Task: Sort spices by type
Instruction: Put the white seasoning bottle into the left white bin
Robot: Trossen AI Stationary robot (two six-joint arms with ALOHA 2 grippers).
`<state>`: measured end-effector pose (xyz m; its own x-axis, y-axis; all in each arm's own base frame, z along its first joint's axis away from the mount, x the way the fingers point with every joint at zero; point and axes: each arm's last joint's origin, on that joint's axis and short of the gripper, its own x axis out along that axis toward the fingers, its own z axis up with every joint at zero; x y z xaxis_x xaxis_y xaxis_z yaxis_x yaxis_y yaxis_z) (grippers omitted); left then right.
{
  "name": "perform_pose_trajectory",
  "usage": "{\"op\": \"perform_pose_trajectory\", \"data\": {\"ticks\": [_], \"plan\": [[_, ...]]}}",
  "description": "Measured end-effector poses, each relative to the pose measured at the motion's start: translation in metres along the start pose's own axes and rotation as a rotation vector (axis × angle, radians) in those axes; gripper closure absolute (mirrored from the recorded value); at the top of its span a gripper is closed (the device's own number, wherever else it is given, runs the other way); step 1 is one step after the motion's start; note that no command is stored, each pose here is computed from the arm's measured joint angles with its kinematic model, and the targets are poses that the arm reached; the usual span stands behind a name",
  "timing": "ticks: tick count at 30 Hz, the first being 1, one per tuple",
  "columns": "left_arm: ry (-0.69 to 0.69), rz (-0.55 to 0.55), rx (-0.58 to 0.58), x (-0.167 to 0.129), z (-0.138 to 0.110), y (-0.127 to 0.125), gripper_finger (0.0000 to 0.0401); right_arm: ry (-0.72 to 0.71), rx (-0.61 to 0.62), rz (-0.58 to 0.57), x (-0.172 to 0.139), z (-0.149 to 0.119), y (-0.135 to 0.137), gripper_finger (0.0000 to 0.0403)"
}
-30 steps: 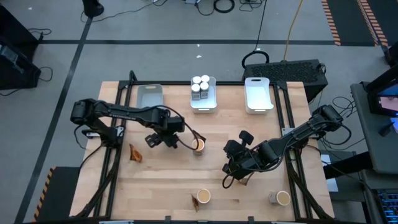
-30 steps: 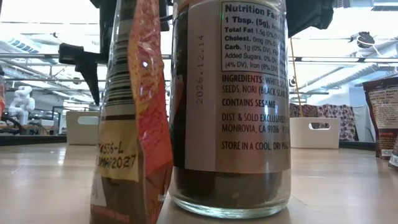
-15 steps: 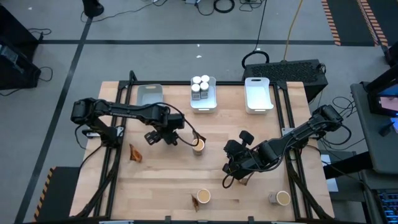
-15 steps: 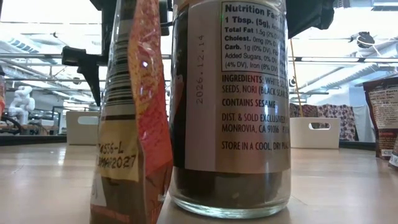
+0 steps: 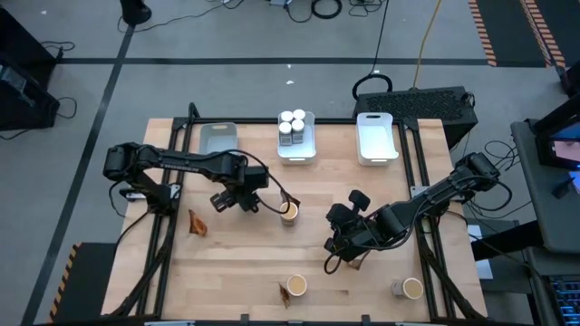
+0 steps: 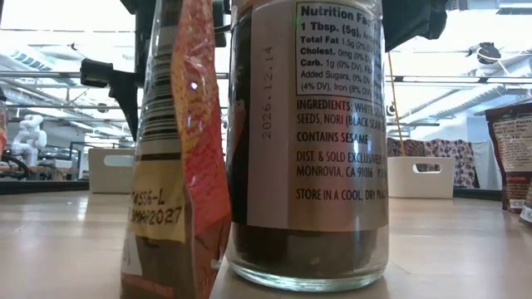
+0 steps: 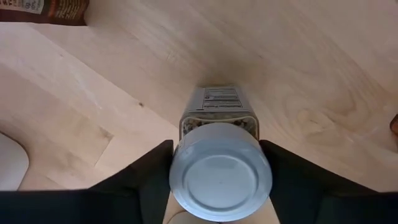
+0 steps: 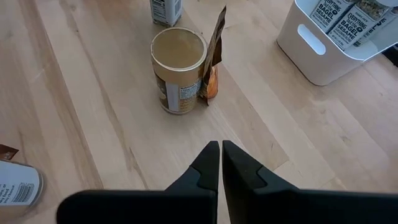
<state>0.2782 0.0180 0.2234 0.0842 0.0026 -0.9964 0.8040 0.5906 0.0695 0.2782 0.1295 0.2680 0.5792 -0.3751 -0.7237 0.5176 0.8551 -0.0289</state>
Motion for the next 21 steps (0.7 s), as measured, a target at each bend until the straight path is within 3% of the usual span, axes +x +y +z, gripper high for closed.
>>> {"op": "perform_pose_trajectory", "data": {"ticks": [5, 9, 16, 21], "plan": [[0.0, 0.0, -0.011, 0.0, 0.0, 0.0, 0.0189, 0.0, 0.0, 0.0, 0.0, 0.0, 0.0, 0.0403], [-0.009, 0.017, -0.098, -0.006, 0.001, 0.003, 0.0189, 0.001, -0.001, -0.001, 0.0, 0.0, 0.0, 0.0403], [-0.065, 0.138, -0.189, -0.054, -0.003, 0.027, 0.0189, 0.004, -0.005, -0.005, 0.0, -0.001, -0.001, 0.0403], [-0.051, 0.312, -0.269, -0.091, -0.017, 0.049, 0.0189, 0.006, -0.007, -0.007, 0.0, -0.001, -0.001, 0.0403]]}}
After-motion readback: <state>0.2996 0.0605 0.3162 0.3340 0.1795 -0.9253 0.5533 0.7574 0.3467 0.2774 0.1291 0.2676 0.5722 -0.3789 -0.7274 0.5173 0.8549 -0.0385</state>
